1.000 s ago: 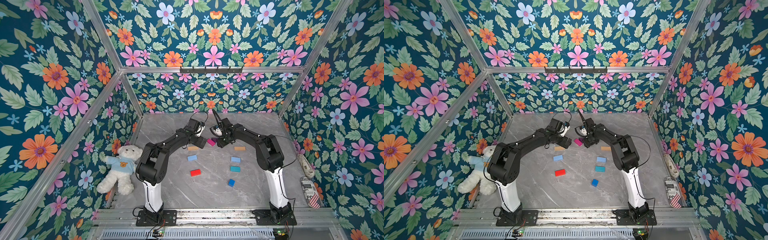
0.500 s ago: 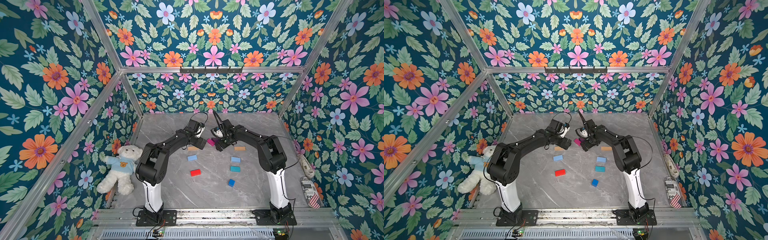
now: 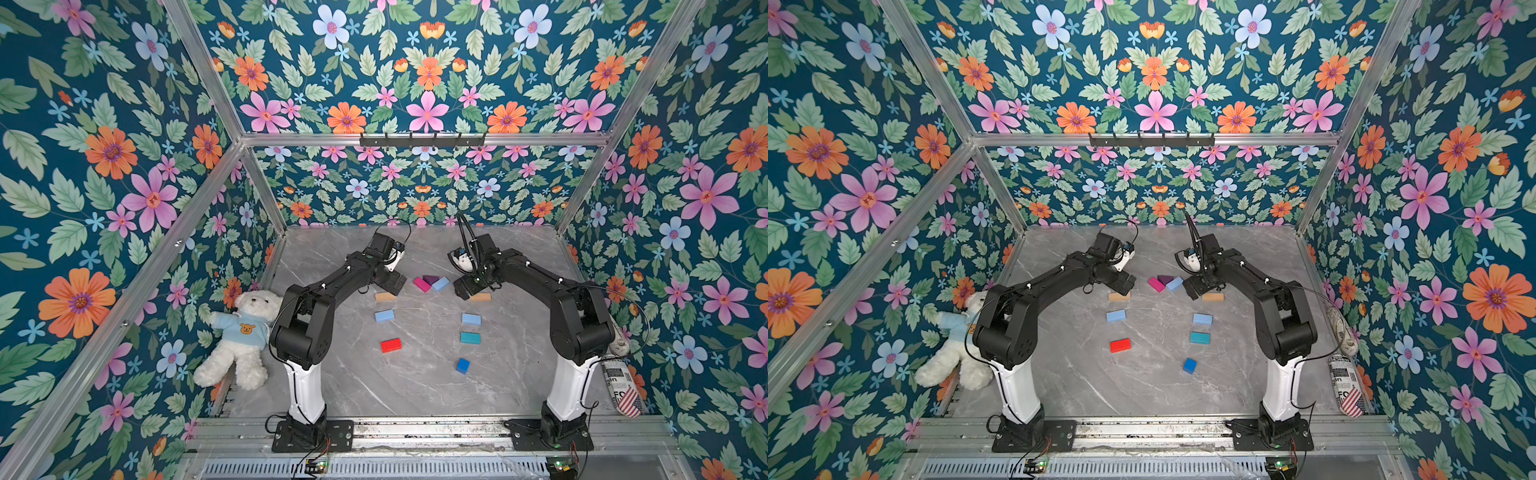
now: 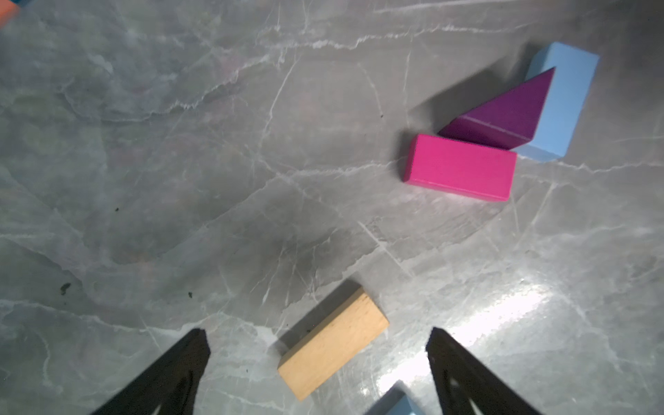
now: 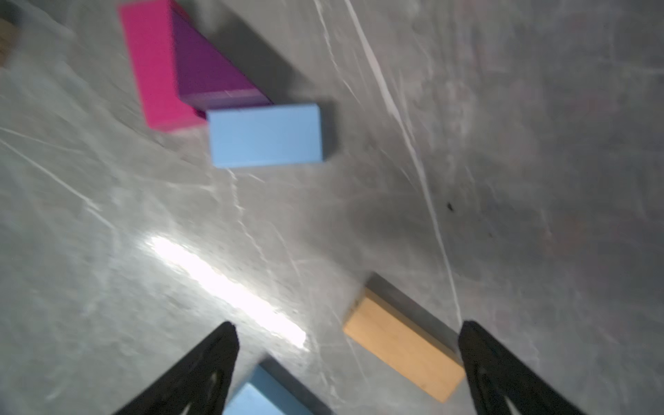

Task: Assemble a heart with building blocks
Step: Assemble the building block at the center of the board.

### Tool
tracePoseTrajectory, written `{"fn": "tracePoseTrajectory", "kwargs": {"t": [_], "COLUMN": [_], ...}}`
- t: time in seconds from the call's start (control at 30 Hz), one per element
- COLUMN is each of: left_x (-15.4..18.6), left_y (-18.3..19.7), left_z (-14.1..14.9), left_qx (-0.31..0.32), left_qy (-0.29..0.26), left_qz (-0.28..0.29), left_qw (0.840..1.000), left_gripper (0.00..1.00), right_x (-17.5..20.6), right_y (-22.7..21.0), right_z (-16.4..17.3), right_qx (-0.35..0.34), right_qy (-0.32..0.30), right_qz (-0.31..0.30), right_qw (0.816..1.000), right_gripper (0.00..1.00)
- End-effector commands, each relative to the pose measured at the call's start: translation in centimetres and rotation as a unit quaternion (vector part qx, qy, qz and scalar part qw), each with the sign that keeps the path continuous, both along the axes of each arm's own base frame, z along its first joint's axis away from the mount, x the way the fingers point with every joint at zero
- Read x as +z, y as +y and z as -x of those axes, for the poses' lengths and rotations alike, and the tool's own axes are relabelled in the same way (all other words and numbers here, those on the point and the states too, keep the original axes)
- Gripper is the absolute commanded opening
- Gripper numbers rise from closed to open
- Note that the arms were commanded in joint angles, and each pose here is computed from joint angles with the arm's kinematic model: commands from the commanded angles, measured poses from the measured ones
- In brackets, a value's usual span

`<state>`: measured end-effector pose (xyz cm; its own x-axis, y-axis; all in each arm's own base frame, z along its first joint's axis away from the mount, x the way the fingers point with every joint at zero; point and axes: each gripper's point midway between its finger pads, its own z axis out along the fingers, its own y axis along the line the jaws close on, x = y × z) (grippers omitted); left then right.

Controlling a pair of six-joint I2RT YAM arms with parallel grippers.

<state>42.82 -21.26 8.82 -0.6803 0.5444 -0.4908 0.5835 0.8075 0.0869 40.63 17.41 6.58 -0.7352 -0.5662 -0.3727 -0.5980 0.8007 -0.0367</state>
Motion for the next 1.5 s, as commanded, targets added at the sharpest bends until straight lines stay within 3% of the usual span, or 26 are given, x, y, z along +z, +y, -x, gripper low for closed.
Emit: {"fn": "tracePoseTrajectory", "kwargs": {"t": [0.0,0.1,0.2,0.37,0.87,1.03,1.27,1.47], "left_x": [-0.9,-1.3,-1.6,-2.8,-5.8,-6.8,-9.5,-10.1], "left_y": [0.0,1.0,2.2,3.4,3.3,3.3,3.5,4.0], "left_z": [1.5,1.9,1.9,2.0,2.3,1.9,3.2,4.1], "left_qx": [-0.006,-0.012,-0.038,-0.067,-0.092,-0.090,-0.096,-0.097], "left_qy": [0.035,0.022,0.010,0.035,0.084,0.093,0.127,0.145], "left_qz": [0.002,-0.021,-0.063,-0.094,-0.099,-0.097,-0.101,-0.105], "left_qw": [0.999,0.999,0.997,0.993,0.987,0.987,0.982,0.979], "left_gripper": [0.98,0.96,0.89,0.86,0.89,0.87,0.71,0.52], "right_x": [-0.3,-1.2,-1.6,-2.2,-4.4,-5.4,-8.0,-9.0], "right_y": [-0.7,-1.5,-2.3,-2.6,-3.8,-4.3,-4.8,-5.8], "right_z": [0.2,0.5,0.2,-0.3,-0.1,0.1,2.2,3.1], "right_qx": [0.048,0.067,0.072,0.077,0.076,0.078,0.087,0.080], "right_qy": [-0.025,-0.036,-0.048,-0.047,-0.014,0.018,0.060,0.078], "right_qz": [0.032,0.056,0.079,0.090,0.080,0.069,0.077,0.097], "right_qw": [0.998,0.996,0.993,0.992,0.994,0.994,0.991,0.989], "right_gripper": [0.93,0.89,0.86,0.85,0.83,0.77,0.72,0.59]}}
